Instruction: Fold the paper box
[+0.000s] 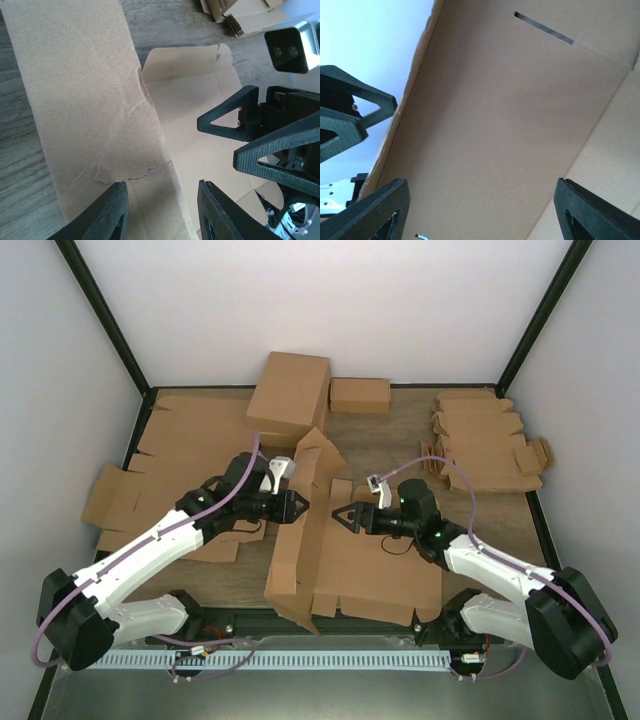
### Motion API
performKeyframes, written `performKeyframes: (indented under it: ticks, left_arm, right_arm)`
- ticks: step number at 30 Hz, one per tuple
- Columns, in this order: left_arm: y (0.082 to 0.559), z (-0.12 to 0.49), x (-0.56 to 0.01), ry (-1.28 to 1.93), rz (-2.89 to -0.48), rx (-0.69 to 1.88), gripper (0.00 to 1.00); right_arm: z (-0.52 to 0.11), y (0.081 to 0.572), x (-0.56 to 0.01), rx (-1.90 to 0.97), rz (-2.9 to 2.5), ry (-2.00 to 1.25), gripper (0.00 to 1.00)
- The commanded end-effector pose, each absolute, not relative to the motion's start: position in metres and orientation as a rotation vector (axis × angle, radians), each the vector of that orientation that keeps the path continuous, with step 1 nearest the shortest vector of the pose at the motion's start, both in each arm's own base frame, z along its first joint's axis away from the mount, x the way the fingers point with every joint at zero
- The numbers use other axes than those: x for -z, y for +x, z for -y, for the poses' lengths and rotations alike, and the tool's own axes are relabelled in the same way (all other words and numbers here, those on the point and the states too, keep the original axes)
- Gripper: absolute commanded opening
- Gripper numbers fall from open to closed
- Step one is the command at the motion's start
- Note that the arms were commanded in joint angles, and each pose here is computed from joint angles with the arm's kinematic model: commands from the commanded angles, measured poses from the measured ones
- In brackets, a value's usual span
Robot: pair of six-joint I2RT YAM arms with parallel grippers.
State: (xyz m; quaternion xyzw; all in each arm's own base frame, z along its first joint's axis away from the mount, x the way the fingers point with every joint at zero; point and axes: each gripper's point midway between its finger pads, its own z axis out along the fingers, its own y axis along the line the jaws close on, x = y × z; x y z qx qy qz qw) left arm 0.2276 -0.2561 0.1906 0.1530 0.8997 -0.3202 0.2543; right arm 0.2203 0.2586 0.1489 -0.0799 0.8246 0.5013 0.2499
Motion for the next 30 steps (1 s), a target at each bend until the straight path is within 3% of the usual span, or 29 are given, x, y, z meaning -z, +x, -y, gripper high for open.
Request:
performKeyframes:
  ticks: [1,4,12,22,30]
  left_arm:
    - [0.222,0.262,-0.191,0.401,-2.435,0.952,0.39]
    - [0.221,0.262,-0.190,0.404,-2.436,0.956,0.32]
    - [0.215,0.262,-0.191,0.413,-2.428,0.983,0.20]
    - [0.213,0.264,-0.187,0.427,-2.435,1.001,0.19]
    - [0.215,0.268,-0.188,0.434,-2.432,1.018,0.19]
  right_arm:
    - [-0.272,0.227,-0.189,-1.468,-2.160,-0.214,0.80]
    - [-0.275,0.234,-0.204,-1.512,-2.119,-0.157,0.72]
    - [-0.295,0.256,-0.235,-1.622,-2.062,-0.118,0.66]
    - [-0.317,0.271,-0.233,-1.656,-2.119,-0.149,0.53]
    - [-0.316,0.275,-0.214,-1.595,-2.189,-0.099,0.53]
